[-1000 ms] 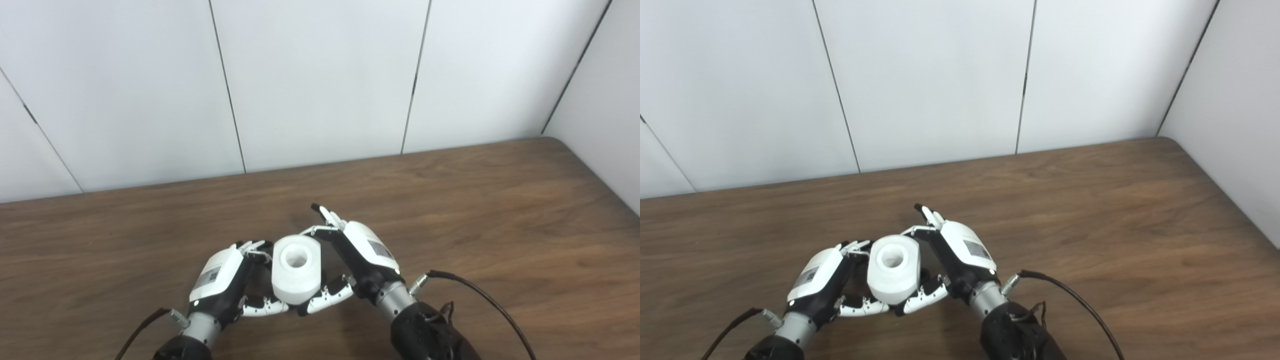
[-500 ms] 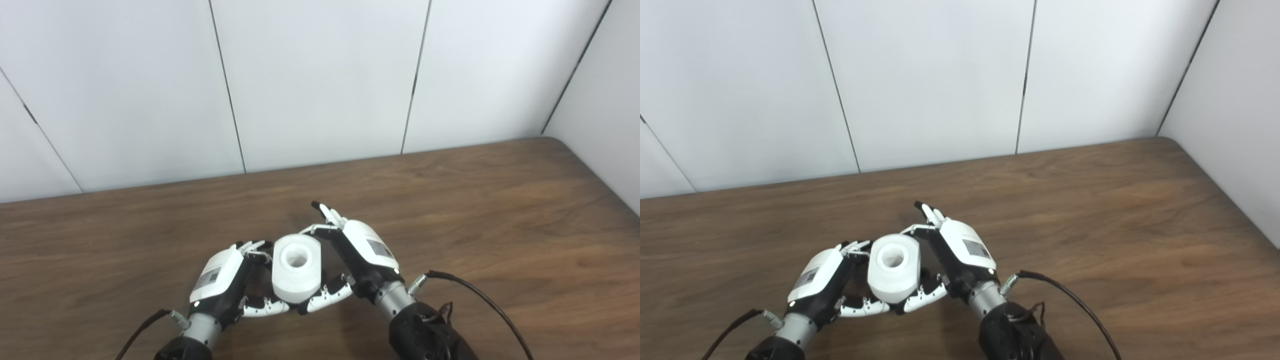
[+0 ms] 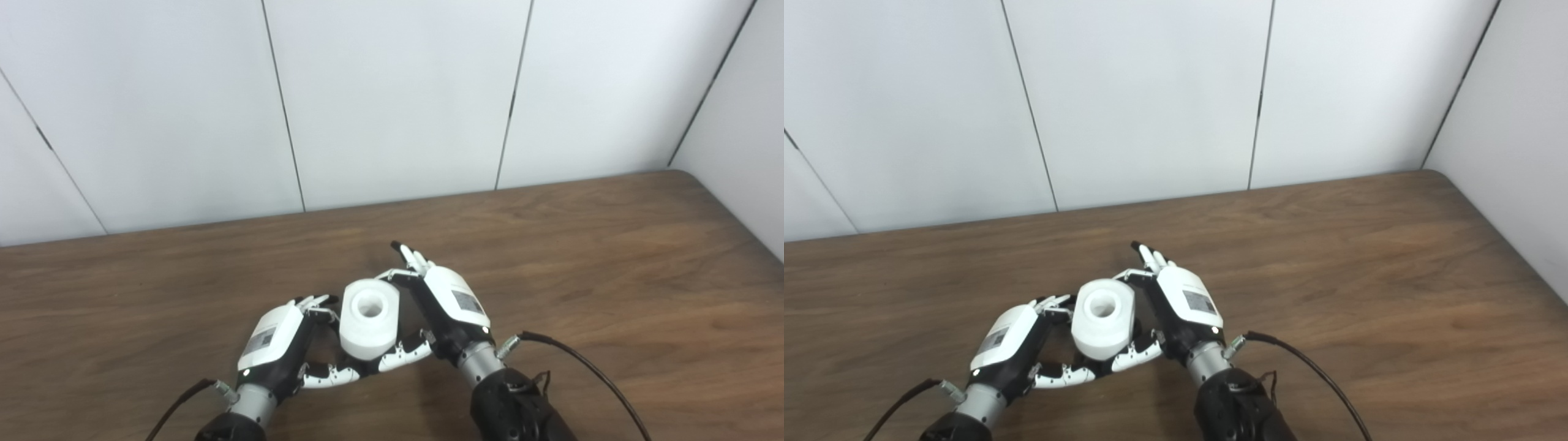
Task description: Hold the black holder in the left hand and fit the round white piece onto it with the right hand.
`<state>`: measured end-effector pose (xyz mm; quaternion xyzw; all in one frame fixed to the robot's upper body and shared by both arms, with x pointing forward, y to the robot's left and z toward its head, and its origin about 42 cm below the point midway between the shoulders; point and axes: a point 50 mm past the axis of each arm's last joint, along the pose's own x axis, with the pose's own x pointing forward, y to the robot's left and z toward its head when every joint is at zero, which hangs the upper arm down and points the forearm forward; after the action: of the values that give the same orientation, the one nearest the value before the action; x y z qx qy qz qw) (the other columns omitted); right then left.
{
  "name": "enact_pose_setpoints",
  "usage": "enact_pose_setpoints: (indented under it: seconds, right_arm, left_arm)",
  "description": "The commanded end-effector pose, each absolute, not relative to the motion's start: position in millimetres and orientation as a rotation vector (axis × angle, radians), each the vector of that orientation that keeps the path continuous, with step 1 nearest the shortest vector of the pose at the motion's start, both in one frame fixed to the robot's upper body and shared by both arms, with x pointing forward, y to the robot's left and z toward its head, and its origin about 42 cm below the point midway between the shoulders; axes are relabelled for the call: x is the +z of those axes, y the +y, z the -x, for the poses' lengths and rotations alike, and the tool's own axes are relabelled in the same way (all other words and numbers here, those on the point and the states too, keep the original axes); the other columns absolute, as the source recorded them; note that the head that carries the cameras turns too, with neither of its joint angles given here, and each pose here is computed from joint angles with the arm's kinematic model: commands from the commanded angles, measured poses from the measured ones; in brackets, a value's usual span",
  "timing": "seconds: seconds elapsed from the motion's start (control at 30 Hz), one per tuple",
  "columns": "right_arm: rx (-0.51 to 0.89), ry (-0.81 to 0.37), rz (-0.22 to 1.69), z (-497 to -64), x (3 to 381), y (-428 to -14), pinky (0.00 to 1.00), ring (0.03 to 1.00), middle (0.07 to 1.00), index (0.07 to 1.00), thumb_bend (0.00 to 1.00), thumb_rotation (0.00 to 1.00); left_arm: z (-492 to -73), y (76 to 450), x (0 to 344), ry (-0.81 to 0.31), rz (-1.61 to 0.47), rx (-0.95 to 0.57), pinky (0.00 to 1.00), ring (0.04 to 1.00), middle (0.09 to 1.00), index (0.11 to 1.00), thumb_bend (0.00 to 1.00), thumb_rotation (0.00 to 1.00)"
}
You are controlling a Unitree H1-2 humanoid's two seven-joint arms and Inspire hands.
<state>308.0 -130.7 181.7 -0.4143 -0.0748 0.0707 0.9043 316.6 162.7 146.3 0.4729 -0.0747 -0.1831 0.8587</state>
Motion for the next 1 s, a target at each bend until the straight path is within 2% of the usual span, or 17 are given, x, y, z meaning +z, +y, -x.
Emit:
enact_pose_setpoints:
  seconds: [0.0, 0.53, 0.6, 0.7, 0.8, 0.97]
  right_arm:
    - [0.111, -0.114, 0.908, -314, 178, -138, 1.00, 1.000, 1.000, 0.479, 0.51, 0.14]
    - [0.159, -0.106, 0.889, -311, 188, -141, 1.00, 1.000, 1.000, 0.486, 0.52, 0.14]
    - [0.179, -0.091, 0.885, -310, 192, -141, 1.00, 1.000, 1.000, 0.641, 0.79, 0.25]
    - [0.212, -0.069, 0.880, -310, 197, -142, 1.00, 1.000, 1.000, 0.835, 0.97, 0.37]
    - [0.249, -0.049, 0.887, -310, 202, -143, 0.98, 1.000, 1.000, 0.971, 1.00, 0.46]
    - [0.284, -0.029, 0.897, -311, 207, -144, 0.94, 1.000, 1.000, 1.000, 1.00, 0.52]
  left_arm:
    - [-316, 156, 150, -0.191, -0.993, -0.405, 0.98, 0.922, 0.888, 0.481, 0.52, 0.04]
    - [-317, 156, 150, -0.191, -0.992, -0.403, 0.98, 0.924, 0.891, 0.481, 0.52, 0.04]
    - [-317, 156, 150, -0.191, -0.990, -0.403, 0.97, 0.924, 0.890, 0.481, 0.52, 0.04]
    - [-317, 156, 150, -0.193, -0.990, -0.402, 0.97, 0.921, 0.888, 0.481, 0.52, 0.04]
    - [-317, 155, 150, -0.192, -0.992, -0.401, 0.97, 0.922, 0.887, 0.481, 0.52, 0.04]
    - [-317, 155, 150, -0.191, -0.995, -0.403, 0.97, 0.922, 0.888, 0.481, 0.52, 0.04]
